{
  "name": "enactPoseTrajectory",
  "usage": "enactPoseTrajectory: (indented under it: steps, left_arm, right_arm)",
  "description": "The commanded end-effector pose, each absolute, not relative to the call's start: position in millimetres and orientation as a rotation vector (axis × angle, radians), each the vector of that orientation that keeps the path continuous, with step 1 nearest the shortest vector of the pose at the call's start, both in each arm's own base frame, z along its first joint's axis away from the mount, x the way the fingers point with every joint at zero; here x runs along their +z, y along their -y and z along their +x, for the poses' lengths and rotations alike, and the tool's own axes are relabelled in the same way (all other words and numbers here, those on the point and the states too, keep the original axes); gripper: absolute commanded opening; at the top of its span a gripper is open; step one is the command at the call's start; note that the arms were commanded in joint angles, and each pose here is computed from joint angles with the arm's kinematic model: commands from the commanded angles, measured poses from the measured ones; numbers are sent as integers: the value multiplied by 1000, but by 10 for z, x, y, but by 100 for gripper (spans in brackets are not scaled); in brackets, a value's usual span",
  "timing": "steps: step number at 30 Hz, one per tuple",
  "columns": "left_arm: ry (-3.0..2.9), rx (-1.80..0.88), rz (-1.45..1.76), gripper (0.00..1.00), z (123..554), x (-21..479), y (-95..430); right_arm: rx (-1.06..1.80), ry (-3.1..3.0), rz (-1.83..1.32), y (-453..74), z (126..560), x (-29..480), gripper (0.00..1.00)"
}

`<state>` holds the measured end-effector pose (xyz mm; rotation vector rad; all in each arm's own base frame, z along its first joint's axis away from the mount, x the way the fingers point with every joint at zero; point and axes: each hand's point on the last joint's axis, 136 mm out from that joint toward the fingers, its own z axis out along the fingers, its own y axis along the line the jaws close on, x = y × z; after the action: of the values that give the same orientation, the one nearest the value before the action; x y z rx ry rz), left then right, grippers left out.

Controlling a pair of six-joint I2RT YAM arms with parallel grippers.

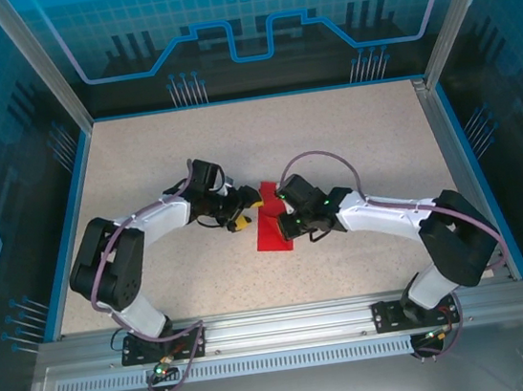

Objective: Fold a paper plane with a square sheet of paper (pick it up from the middle)
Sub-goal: Fold the triangle a second time at the center of the table.

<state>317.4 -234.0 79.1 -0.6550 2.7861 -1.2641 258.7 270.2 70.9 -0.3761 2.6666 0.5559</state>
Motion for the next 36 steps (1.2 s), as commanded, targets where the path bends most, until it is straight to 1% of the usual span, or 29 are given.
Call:
enactPoseTrajectory:
  steps: [1, 4, 8, 10, 13, 16, 22, 29, 36]
  left_arm:
    - [-2825, -1188, -633, 57, 3060, 741, 2244]
    - [-2852, -1193, -591, 44, 2971, 715, 2294]
    - [-2899, -1198, -530, 31, 2841, 661, 2391]
    - [-2922, -1195, -509, 26, 2778, 624, 2437]
    - [-2954, -1199, -481, 23, 2717, 562, 2518]
    - [-2996, -1188, -461, 18, 2666, 471, 2592]
    - [-3074, -1130, -442, 14, 2549, 262, 2662]
    - [-3128, -1014, -451, 10, 2485, 68, 2555]
    - [-3166, -809, -439, 7, 2494, -61, 2375]
  right_arm:
    - [770, -2625, -359, -2745, 2574, 811, 6]
    - [849, -2618, -302, -2653, 2619, 814, 7]
    - [867, -2627, -227, -2509, 2678, 768, 7]
    - [864, -2629, -205, -2467, 2698, 749, 7]
    - [859, -2636, -186, -2447, 2703, 727, 8]
    - [864, -2644, -175, -2462, 2714, 702, 9]
    - [856, -2665, -146, -2466, 2738, 641, 9]
    - [839, -2682, -131, -2485, 2777, 602, 9]
    - [870, -2670, -144, -2576, 2807, 640, 10]
